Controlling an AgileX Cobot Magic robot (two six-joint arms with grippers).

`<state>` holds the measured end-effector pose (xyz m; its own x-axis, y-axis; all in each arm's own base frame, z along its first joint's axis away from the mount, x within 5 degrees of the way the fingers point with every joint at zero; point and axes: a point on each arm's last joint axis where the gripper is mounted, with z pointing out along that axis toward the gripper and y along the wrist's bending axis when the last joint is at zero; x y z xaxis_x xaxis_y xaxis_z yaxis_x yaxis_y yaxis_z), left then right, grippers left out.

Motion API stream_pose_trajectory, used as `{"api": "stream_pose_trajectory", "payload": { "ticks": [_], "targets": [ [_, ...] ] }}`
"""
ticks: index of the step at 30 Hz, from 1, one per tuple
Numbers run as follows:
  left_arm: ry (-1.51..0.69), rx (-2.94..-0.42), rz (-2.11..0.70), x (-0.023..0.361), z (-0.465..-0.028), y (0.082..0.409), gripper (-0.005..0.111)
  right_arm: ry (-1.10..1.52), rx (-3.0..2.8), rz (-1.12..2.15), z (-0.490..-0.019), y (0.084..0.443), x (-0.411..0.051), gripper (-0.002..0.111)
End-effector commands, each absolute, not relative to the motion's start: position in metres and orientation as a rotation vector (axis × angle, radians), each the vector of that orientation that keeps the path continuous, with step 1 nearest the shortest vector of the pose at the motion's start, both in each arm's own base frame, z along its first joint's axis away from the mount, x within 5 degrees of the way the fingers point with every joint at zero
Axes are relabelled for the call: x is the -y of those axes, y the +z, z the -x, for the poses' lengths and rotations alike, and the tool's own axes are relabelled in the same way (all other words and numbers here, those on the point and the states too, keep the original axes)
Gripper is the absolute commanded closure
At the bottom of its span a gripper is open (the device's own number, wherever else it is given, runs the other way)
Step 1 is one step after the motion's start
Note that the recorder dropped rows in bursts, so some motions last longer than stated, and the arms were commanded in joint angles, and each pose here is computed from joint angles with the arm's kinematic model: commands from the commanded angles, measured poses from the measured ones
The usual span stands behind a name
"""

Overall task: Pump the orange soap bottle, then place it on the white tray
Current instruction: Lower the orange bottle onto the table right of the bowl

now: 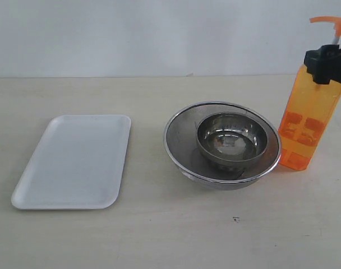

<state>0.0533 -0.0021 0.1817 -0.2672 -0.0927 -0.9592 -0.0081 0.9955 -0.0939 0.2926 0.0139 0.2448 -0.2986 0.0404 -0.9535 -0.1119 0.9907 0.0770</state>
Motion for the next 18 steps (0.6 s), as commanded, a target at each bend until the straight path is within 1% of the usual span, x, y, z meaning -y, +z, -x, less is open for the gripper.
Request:
{"api": "stream_pose_trajectory", "payload": {
  "ticks": [1, 8, 15, 18],
  "targets": [
    [-0.068, -1.839, 0.064, 0.002, -0.053, 0.181, 0.102, 0.157, -1.904, 0.041, -0.292, 0.243, -0.017, 0.033],
    [-0.068, -1.839, 0.064, 0.002, -0.053, 0.181, 0.102, 0.164, -1.898, 0.141, -0.288, 0.248, -0.035, 0.033],
    [-0.068, -1.839, 0.064, 0.002, -0.053, 0.181, 0.102, 0.158, -1.918, 0.097, -0.278, 0.258, -0.032, 0.032],
    [-0.068, -1.839, 0.064, 0.002, -0.053, 0.181, 0.102, 0.152, -1.965, 0.056, -0.275, 0.257, -0.029, 0.024]
  ]
}}
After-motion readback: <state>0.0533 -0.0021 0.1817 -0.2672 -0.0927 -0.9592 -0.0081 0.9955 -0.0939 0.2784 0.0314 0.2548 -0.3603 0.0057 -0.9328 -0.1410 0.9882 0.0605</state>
